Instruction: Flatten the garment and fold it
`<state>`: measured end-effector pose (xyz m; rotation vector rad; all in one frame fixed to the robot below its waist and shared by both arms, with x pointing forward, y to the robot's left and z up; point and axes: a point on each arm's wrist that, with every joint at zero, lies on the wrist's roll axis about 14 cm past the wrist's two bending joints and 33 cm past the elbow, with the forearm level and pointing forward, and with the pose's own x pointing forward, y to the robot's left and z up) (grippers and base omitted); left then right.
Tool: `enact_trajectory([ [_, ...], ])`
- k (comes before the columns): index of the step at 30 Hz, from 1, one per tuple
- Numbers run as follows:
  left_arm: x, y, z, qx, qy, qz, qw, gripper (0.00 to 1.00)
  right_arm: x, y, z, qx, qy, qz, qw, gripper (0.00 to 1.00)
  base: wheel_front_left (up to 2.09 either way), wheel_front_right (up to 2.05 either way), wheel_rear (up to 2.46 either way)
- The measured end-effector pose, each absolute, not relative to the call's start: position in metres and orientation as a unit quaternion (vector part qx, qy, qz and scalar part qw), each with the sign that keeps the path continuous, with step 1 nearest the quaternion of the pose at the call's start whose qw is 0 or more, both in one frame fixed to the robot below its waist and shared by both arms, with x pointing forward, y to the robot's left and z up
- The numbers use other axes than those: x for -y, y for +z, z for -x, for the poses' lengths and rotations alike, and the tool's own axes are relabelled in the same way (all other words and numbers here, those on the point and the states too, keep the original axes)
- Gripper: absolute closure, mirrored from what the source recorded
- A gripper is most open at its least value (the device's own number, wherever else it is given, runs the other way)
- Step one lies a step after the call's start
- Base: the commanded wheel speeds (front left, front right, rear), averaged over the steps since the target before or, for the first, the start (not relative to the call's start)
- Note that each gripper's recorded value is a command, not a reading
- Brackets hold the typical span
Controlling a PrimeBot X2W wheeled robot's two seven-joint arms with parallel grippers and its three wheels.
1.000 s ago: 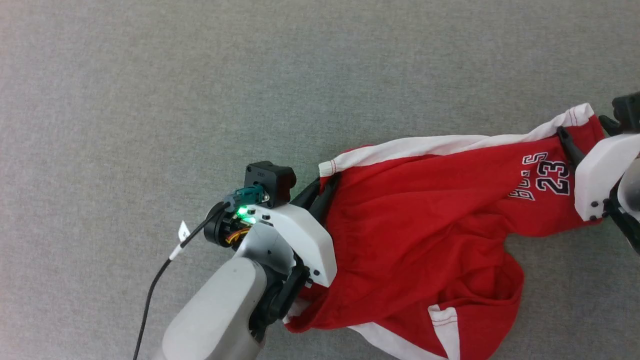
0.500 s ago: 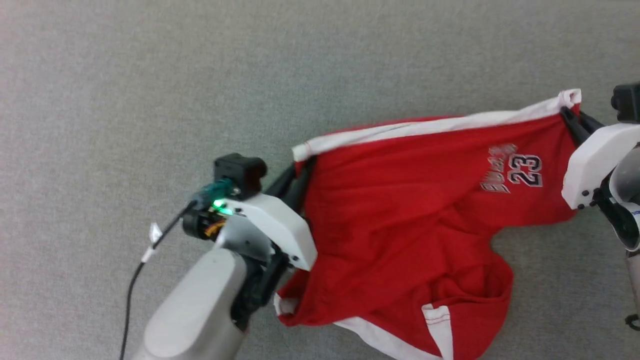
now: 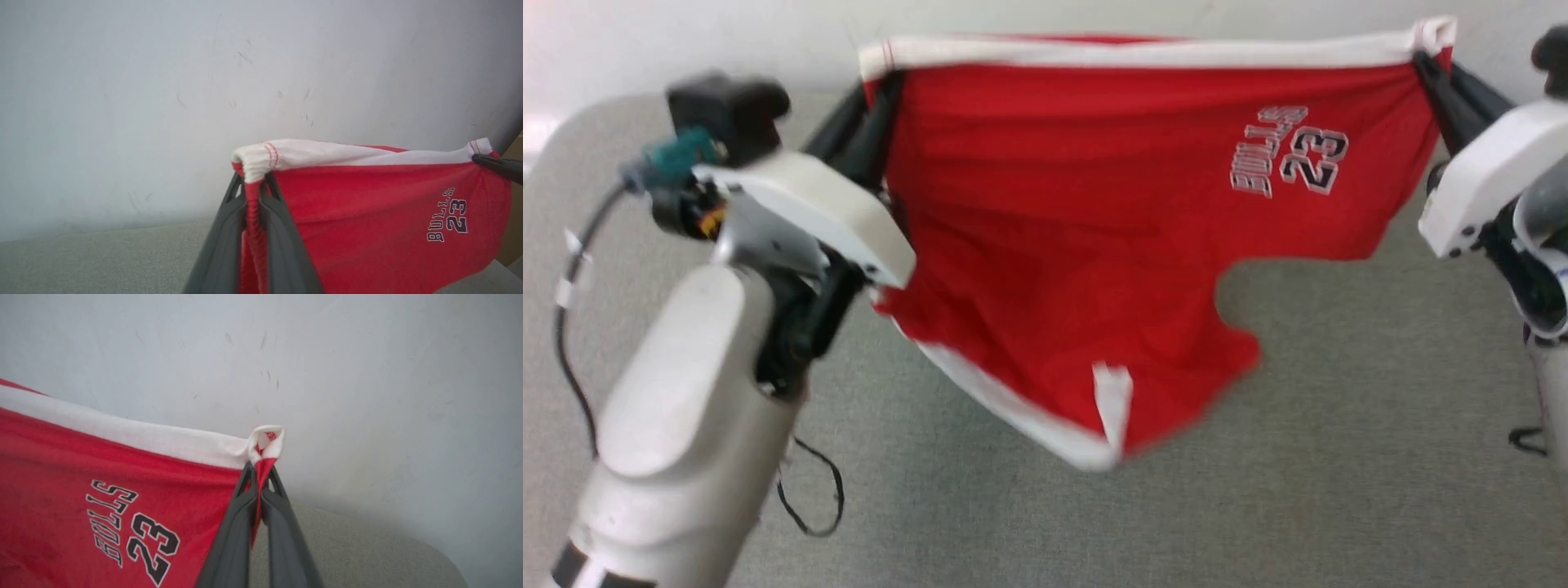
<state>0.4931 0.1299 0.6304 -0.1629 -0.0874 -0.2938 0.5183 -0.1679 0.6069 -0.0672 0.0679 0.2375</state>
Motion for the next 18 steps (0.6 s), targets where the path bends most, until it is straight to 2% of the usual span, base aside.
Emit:
enact_trajectory([
  [11, -0.111, 0.738, -0.497, 0.084, -0.186, 0.048, 0.978, 1.0, 0.18, 0.72, -0.498, 0.048, 0.102, 0.065, 0.991, 1.0, 0.0, 0.0, 0.0],
  [18, -0.107, 0.75, -0.527, 0.071, -0.182, 0.046, 0.98, 1.0, 0.18, 0.744, -0.521, 0.047, 0.096, 0.077, 0.991, 1.0, 0.0, 0.0, 0.0],
])
